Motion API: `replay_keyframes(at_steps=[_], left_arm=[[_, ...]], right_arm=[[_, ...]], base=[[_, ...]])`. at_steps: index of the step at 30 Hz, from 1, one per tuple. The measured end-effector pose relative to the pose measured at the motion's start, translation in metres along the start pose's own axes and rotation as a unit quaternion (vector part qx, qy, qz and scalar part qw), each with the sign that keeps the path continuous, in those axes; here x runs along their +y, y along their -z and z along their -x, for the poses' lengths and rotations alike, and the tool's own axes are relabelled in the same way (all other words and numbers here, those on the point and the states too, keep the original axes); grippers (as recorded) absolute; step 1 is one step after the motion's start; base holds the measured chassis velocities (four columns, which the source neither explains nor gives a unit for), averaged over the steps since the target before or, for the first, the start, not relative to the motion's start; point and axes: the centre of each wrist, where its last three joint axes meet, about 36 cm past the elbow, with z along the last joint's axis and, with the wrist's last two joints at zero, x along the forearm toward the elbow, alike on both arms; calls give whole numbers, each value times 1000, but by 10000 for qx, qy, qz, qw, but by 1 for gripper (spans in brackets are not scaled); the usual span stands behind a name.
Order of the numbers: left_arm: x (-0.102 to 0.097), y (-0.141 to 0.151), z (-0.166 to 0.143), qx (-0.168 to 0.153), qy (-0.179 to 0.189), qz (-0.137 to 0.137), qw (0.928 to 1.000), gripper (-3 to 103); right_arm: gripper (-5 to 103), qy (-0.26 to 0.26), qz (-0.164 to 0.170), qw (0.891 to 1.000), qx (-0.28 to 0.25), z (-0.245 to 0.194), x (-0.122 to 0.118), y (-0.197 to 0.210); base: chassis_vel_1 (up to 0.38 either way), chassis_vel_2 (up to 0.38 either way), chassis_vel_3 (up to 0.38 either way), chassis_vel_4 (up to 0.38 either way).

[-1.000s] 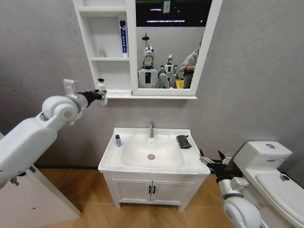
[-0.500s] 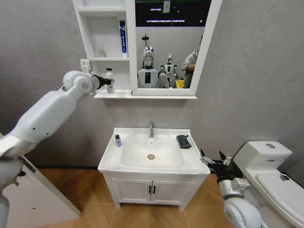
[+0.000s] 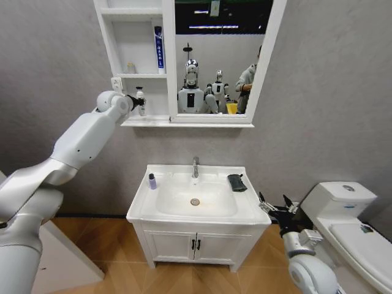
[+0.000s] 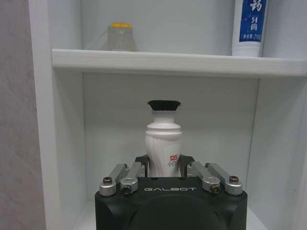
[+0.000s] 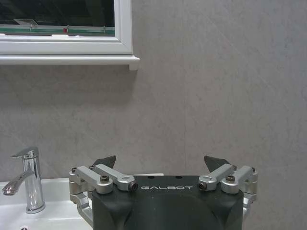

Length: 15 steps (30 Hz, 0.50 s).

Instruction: Move facial cleanser and shampoo from washbasin to cabinet, then wipe washbasin with towel.

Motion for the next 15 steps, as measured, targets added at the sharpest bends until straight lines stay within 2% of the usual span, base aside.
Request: replay_keyframes(at_steps=[1,4,6,15], left_arm=[[1,-3,3,-180,7,-22,9998,32],[5,-10,8,-372,51,-8,9993,32],[12,-19,14,-586,179,120,9981,32],[20,-35,20,-575,190,240,9979,32]], right_arm=[[100,-11,-13,10000,-15,1,-1,-1],[100,-22,-32,10000,-34,1,-3,-3],[100,-15,-63,10000,-54,1,-4,-3],[100,7,-109,9999,-92,6,-7,-2]], base=[[0,0,0,0],[0,0,0,0],[0,0,0,0],[0,0,0,0]])
